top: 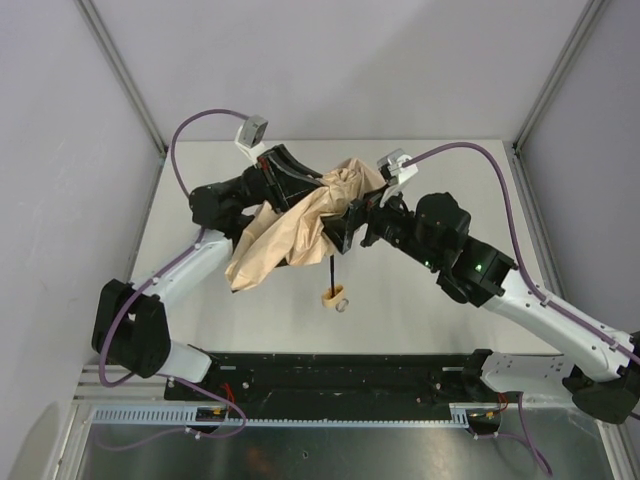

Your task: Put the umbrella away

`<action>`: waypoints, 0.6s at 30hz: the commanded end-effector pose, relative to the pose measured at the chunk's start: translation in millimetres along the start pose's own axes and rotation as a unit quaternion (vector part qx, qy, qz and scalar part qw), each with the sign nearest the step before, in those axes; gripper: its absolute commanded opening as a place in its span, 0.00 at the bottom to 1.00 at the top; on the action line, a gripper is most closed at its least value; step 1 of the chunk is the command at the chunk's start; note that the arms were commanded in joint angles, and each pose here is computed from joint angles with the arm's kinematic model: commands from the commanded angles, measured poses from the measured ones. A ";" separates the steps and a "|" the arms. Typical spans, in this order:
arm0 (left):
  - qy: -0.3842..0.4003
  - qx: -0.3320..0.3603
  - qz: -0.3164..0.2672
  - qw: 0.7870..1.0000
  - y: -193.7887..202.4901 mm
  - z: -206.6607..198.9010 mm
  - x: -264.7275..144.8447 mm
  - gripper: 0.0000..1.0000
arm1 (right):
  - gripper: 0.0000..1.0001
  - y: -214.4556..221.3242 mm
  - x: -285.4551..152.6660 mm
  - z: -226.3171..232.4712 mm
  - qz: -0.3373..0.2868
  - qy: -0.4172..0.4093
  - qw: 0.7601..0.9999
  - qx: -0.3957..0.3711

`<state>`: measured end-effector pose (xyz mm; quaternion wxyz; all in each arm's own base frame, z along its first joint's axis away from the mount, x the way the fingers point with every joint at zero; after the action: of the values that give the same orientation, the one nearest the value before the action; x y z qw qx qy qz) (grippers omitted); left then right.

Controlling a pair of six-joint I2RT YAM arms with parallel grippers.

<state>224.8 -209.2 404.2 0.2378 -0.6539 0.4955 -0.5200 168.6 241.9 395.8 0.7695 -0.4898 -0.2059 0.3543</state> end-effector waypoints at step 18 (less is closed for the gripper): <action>0.147 0.057 -0.044 0.987 18.3 -44.2 48.7 0.00 | 0.76 -2.7 25.1 13.2 -0.065 -0.219 0.974 0.009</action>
<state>211.7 -243.1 401.8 0.1969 -0.6524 0.5012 -0.5333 181.1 258.4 391.3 0.7408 -0.4172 -0.3375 0.4040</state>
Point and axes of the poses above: each gripper's point midway between its finger pads, its own x axis out along the fingers, its own z axis along the line the jaws close on, y = z × x, the point moved 9 cm from there along -x, back along the fingers, and after that the axes turned 9 degrees about x, right-handed, at the moved point
